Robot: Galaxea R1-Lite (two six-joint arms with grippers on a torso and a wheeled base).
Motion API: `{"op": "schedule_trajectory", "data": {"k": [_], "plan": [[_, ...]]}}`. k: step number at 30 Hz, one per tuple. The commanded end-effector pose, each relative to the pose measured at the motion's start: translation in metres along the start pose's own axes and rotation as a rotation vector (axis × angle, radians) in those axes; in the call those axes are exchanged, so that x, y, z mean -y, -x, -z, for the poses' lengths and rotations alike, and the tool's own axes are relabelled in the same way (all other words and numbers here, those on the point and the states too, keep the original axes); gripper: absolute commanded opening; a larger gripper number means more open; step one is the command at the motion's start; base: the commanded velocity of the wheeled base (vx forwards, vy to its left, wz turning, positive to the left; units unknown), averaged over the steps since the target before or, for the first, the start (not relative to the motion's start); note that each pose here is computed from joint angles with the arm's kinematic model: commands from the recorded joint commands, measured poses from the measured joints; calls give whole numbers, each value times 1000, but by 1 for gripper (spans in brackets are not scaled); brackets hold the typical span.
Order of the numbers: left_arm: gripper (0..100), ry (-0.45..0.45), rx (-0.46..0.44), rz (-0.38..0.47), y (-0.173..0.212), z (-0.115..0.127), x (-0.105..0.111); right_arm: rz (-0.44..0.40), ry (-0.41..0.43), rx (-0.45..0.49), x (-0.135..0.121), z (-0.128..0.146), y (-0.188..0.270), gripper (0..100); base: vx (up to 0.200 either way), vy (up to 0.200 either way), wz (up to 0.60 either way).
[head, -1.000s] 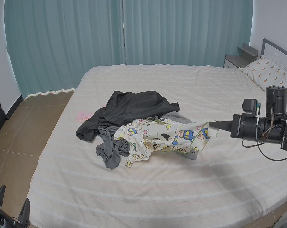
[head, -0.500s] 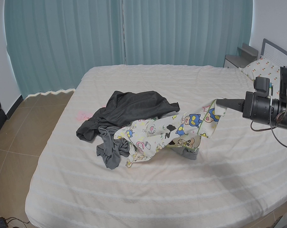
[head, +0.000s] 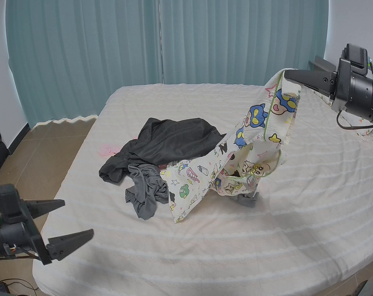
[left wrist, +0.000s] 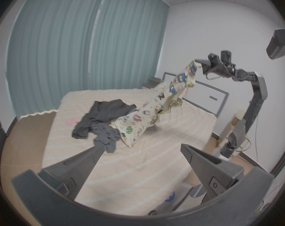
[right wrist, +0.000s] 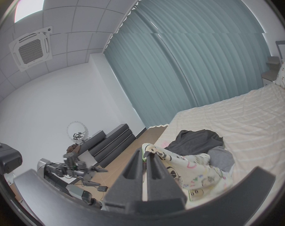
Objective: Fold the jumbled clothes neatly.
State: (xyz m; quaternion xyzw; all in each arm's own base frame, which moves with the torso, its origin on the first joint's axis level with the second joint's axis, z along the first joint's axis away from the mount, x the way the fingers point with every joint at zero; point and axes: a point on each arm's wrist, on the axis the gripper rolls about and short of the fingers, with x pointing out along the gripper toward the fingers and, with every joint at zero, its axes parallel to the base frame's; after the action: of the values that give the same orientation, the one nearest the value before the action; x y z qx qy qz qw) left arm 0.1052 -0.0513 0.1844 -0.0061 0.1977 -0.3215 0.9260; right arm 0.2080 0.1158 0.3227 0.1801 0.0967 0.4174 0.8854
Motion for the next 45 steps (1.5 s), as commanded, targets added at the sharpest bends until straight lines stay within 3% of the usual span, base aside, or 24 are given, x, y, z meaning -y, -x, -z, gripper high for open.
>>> {"op": "schedule_trajectory", "data": {"k": [1, 9, 11, 18, 25, 40, 45], "plan": [[100, 9, -161, 86, -51, 8, 0, -73, 10, -1, -18, -2, -2, 0, 0, 0, 0], [100, -7, -151, 87, -97, 9, -8, -87, 8, -6, -21, 0, -3, 0, 0, 0, 0], [100, -4, -171, 80, -129, 19, -15, -87, 8, -6, -21, 0, -3, 0, 0, 0, 0], [100, -17, -166, 98, -182, 39, -20, -87, 9, -3, -22, -1, -1, 0, 0, 0, 0], [100, -23, -106, 77, -237, 58, -29, -88, 9, -3, -22, 0, 1, 0, 0, 0, 0], [100, -9, -91, 118, -277, 62, -17, -92, 8, -3, -22, 0, -1, 0, 0, 0, 0], [100, -12, -86, 89, -293, 68, -20, -115, 9, -8, -28, 1, 0, 0, 0, 0, 0]]}}
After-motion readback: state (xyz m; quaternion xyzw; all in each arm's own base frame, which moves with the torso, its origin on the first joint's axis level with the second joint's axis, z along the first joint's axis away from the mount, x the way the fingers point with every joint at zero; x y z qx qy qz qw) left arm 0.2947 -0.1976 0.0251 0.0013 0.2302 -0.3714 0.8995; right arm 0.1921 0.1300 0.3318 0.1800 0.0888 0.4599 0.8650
